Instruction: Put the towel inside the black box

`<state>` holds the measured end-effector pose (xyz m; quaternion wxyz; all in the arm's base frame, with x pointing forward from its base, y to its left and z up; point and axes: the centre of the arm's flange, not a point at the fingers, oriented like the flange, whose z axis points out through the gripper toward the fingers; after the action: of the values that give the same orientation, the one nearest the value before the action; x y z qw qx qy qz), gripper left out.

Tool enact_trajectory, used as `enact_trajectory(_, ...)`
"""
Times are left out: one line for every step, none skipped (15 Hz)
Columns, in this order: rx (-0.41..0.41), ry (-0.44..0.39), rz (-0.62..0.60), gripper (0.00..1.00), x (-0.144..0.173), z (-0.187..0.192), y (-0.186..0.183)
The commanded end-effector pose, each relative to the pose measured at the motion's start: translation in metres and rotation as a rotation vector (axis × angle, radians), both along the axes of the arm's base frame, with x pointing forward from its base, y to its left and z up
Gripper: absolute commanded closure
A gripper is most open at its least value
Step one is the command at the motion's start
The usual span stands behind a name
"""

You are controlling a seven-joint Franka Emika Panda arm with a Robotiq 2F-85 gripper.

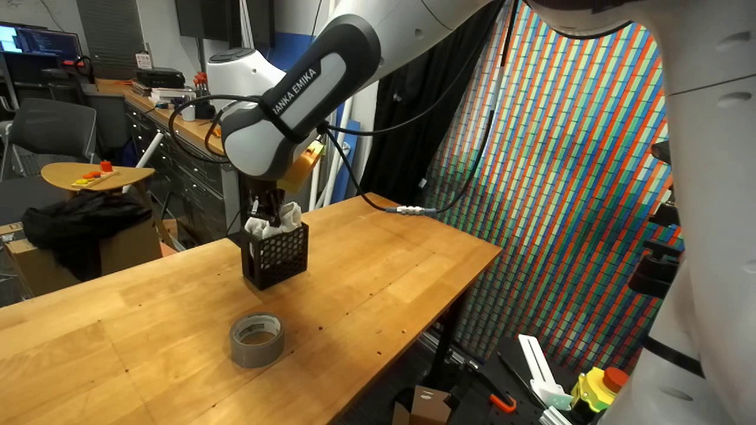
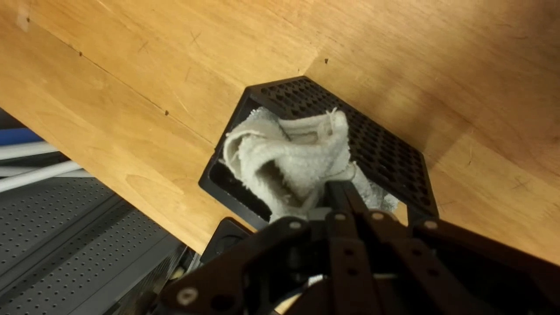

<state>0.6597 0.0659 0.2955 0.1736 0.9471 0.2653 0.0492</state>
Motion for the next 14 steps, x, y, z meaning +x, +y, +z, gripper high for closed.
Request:
enact_trajectory(0.002, 0.001, -0.008, 0.97, 0.0091, 0.0008, 0.0002)
enact_trajectory(0.003, 0.001, -0.007, 0.97, 0.0095, 0.0003, 0.0006)
enact_trajectory(0.005, 0.001, -0.007, 0.97, 0.0103, -0.0001, 0.0008)
enact_trajectory(0.006, 0.001, -0.008, 0.97, 0.0112, -0.0009, 0.0007)
enact_trajectory(0.007, -0.001, -0.008, 0.97, 0.0121, -0.0004, 0.0013)
enact_trajectory(0.006, 0.000, -0.009, 0.97, 0.0129, -0.0003, 0.0014)
enact_trajectory(0.000, -0.001, -0.011, 0.97, 0.0134, 0.0005, 0.0013)
enact_trajectory(-0.008, -0.002, -0.014, 0.97, 0.0133, 0.0029, 0.0008)
enact_trajectory(-0.015, -0.002, -0.019, 0.97, 0.0139, 0.0044, -0.0004)
enact_trajectory(-0.017, 0.000, -0.022, 0.97, 0.0143, 0.0054, -0.0011)
enact_trajectory(-0.016, 0.002, -0.026, 0.97, 0.0147, 0.0052, -0.0020)
enact_trajectory(-0.012, 0.002, -0.032, 0.97, 0.0151, 0.0039, -0.0031)
enact_trajectory(-0.011, 0.005, -0.039, 0.97, 0.0154, 0.0030, -0.0043)
enact_trajectory(-0.010, 0.005, -0.047, 0.97, 0.0159, 0.0026, -0.0059)
